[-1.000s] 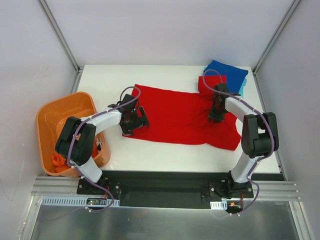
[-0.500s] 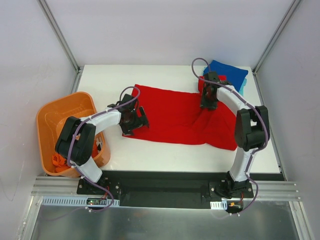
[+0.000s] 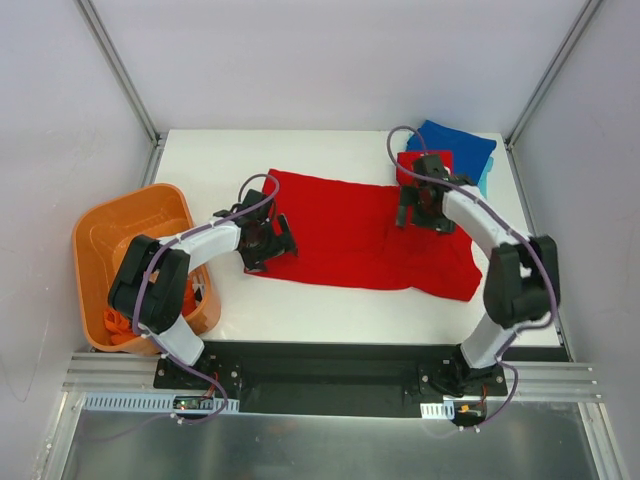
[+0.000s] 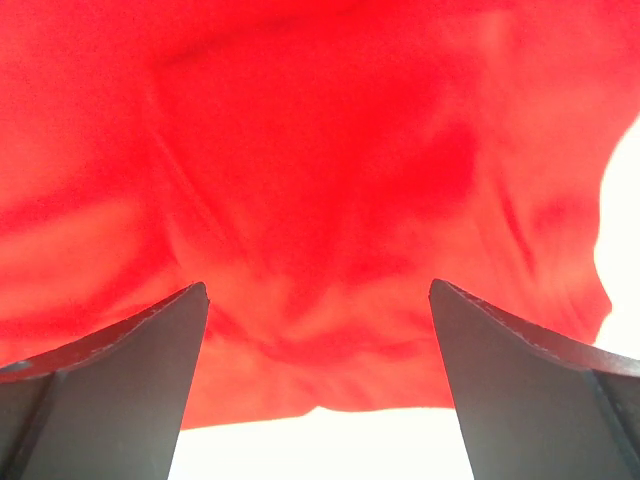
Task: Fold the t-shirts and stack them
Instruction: Fold the tshirt
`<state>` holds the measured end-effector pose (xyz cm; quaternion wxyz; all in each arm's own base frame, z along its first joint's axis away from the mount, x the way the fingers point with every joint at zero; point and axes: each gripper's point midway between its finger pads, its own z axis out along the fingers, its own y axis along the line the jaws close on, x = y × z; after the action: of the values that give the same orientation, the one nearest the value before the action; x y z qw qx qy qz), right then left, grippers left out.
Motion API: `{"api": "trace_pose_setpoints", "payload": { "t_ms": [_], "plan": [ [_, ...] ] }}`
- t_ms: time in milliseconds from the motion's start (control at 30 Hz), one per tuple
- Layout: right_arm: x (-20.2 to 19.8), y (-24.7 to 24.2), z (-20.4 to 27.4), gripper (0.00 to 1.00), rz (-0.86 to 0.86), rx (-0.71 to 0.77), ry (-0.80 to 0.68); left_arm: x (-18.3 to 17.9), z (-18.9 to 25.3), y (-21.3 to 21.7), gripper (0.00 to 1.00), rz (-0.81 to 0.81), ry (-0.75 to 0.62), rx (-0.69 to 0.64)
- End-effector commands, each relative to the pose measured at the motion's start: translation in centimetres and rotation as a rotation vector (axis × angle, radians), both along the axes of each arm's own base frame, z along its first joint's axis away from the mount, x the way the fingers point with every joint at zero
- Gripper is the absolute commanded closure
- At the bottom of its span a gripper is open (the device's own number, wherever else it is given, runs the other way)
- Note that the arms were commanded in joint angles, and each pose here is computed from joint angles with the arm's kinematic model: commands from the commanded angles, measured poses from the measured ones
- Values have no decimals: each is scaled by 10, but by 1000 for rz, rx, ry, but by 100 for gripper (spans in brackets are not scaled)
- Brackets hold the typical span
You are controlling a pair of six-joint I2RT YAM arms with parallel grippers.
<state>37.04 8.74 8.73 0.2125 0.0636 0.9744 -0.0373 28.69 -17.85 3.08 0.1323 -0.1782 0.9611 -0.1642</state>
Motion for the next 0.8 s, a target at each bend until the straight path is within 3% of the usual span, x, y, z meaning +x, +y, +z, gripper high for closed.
{"api": "trace_pose_setpoints", "payload": {
  "t_ms": [0,167,300,533,767],
  "plan": [
    [-53,-31,10,3,-127,36,-55,-24,-14,16,1,-5,80,52],
    [-87,-33,-20,3,-247,281,-102,-29,-19,19,1,3,92,64],
    [-103,-48,-46,3,-296,269,-66,-39,-25,23,1,11,114,74],
    [-150,-61,-85,3,-384,261,151,-72,-36,31,1,23,160,93],
    [-201,-87,-85,3,-516,246,196,-98,-24,23,1,24,138,42]
  ]
}}
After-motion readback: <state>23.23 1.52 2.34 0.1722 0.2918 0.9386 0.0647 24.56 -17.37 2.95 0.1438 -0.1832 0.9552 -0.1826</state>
